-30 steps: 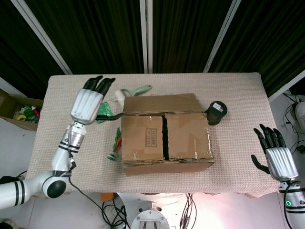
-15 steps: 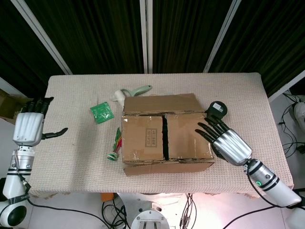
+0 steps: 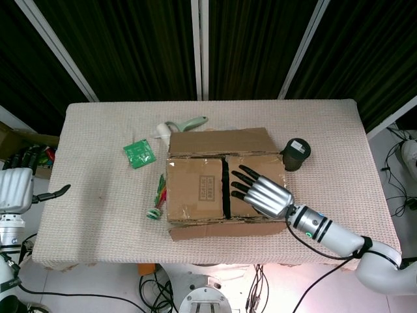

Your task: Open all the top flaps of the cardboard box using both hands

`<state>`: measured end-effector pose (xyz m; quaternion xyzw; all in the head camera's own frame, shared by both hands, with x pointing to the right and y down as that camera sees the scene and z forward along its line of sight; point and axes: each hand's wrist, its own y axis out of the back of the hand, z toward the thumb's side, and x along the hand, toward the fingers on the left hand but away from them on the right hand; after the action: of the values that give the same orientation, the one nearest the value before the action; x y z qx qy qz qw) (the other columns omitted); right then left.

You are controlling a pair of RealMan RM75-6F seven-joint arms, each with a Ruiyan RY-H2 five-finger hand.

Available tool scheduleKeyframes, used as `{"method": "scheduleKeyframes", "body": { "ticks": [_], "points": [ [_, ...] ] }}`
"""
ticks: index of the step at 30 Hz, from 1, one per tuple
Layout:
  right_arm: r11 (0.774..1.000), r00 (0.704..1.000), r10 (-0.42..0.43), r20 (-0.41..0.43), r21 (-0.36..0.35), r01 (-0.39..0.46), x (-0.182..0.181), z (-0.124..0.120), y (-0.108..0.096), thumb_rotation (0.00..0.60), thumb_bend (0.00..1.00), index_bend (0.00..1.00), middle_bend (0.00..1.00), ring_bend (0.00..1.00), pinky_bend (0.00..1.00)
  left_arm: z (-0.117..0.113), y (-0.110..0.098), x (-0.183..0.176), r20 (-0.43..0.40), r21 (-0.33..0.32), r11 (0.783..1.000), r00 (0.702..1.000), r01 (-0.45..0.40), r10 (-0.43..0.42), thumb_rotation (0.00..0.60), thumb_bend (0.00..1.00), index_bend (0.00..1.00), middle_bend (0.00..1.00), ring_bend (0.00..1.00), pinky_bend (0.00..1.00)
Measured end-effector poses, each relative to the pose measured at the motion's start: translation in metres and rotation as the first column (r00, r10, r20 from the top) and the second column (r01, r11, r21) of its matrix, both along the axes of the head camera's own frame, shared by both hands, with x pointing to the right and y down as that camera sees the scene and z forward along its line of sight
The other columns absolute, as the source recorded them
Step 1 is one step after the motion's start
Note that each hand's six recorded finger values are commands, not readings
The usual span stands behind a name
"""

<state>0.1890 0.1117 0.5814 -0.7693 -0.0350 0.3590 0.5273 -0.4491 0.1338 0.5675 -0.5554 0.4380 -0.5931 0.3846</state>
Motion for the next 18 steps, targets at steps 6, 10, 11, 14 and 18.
{"method": "scheduleKeyframes", "body": {
  "ticks": [6,10,11,14,18],
  "points": [
    [0.999,1.000,-0.011,-0.004,-0.031,0.011,-0.012,0.013,0.002,0.600,1.00,0.31,0.24,0.00,0.00,0.004,-0.001,0.001,-0.002,-0.005,1.000,1.000,-0.004,0.004,0.319,0.01,0.14,0.17,0.12,0.18],
    [0.999,1.000,-0.011,0.000,-0.044,0.011,-0.017,0.023,0.002,0.600,1.00,0.31,0.24,0.00,0.00,0.003,-0.002,-0.001,0.003,-0.003,1.000,1.000,0.000,0.000,0.334,0.01,0.14,0.17,0.12,0.18],
    [0.999,1.000,-0.012,-0.001,-0.047,0.012,-0.018,0.025,0.003,0.600,1.00,0.31,0.24,0.00,0.00,0.003,-0.002,-0.002,0.003,-0.003,1.000,1.000,0.001,-0.001,0.334,0.01,0.14,0.17,0.12,0.18],
    [0.998,1.000,-0.019,-0.010,-0.058,0.018,-0.020,0.033,0.004,0.600,1.00,0.31,0.24,0.00,0.00,0.002,-0.001,-0.004,0.001,-0.002,1.000,1.000,0.005,-0.005,0.334,0.01,0.14,0.17,0.12,0.18],
    [0.998,1.000,-0.023,-0.013,-0.066,0.022,-0.021,0.038,0.005,0.600,1.00,0.34,0.27,0.00,0.00,0.002,0.000,-0.005,0.001,-0.004,1.000,1.000,0.006,-0.006,0.333,0.01,0.14,0.17,0.12,0.18]
  ]
}}
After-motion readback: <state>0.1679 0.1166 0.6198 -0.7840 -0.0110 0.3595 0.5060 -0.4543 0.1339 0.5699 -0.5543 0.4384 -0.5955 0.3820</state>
